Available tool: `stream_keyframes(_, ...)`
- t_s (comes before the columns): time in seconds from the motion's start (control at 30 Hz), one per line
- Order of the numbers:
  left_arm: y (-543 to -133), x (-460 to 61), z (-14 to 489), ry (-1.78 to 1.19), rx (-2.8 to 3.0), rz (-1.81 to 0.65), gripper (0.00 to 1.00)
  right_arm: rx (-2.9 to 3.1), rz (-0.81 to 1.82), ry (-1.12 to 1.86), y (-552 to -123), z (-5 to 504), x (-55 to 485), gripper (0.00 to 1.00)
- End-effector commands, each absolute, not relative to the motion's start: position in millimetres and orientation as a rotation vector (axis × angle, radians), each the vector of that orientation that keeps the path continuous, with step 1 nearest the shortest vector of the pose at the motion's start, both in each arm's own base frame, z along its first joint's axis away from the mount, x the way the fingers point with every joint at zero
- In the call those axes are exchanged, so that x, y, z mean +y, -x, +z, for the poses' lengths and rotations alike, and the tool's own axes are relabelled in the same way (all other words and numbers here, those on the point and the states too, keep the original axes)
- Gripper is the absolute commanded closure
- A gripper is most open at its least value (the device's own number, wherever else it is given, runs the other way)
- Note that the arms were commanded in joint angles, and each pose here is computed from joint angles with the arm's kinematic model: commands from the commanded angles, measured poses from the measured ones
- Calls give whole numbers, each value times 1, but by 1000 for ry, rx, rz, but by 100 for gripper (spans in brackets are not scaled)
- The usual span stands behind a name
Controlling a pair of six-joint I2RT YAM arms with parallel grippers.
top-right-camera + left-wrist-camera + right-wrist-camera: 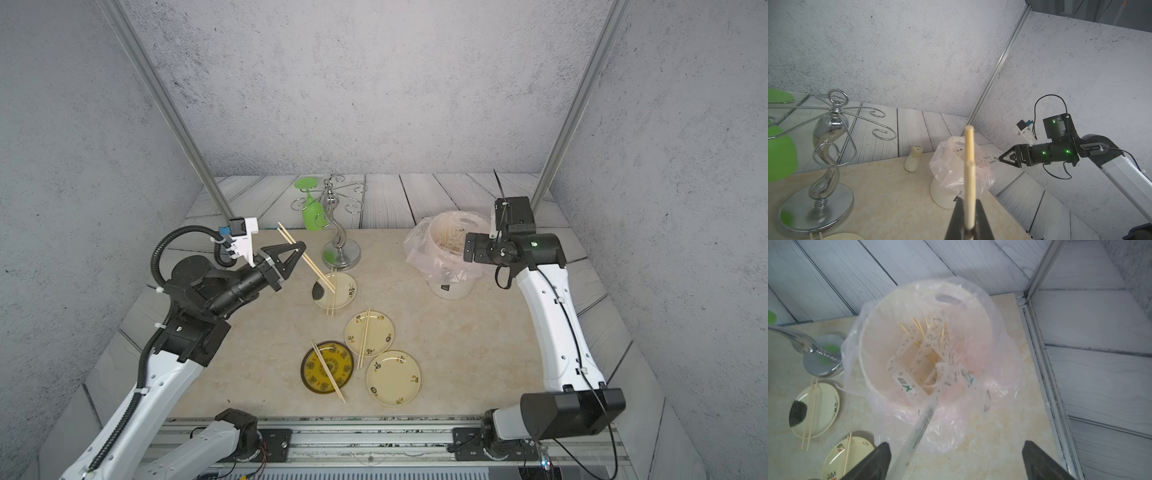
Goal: Remove the packaging of disposable chopsticks
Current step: Place the packet bag in the trash bin.
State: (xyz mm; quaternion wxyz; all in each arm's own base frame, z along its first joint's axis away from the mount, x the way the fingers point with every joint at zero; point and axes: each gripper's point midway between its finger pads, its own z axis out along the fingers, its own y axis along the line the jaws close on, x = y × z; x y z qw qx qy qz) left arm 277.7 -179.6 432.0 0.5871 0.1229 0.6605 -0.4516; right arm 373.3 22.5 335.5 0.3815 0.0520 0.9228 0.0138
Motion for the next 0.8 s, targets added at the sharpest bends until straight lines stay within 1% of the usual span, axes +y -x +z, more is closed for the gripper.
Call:
stream_keyframes(0.0,-276,-176,445,-286,1502,-1052,100,2333,63,-146,-400,343,26,1)
stream_keyframes(0.2,-279,-175,444,-279,1511,-1047,100,2322,47,-139,-457,346,30,1)
stream_keyframes(0.3,-279,-175,444,-276,1512,-1049,100,2357,109,-91,-485,335,46,0)
stream_keyframes(0.33,-280,-175,443,-272,1515,-1049,100,2392,120,-74,-489,331,53,2)
stream_keyframes(0.4,-281,-175,442,-271,1519,-1049,100,2450,46,-41,-491,321,59,2)
stream_keyframes(0.5,-283,-174,441,-264,1525,-1045,100,2401,34,13,-486,340,76,1)
stream_keyframes(0.57,-285,-173,440,-259,1529,-1043,100,2346,161,40,-480,356,93,0)
stream_keyframes(0.63,-287,-173,437,-247,1541,-1048,100,2247,343,57,-475,375,111,1)
stream_keyframes(0.77,-291,-173,434,-234,1554,-1055,100,2251,298,14,-475,364,104,0)
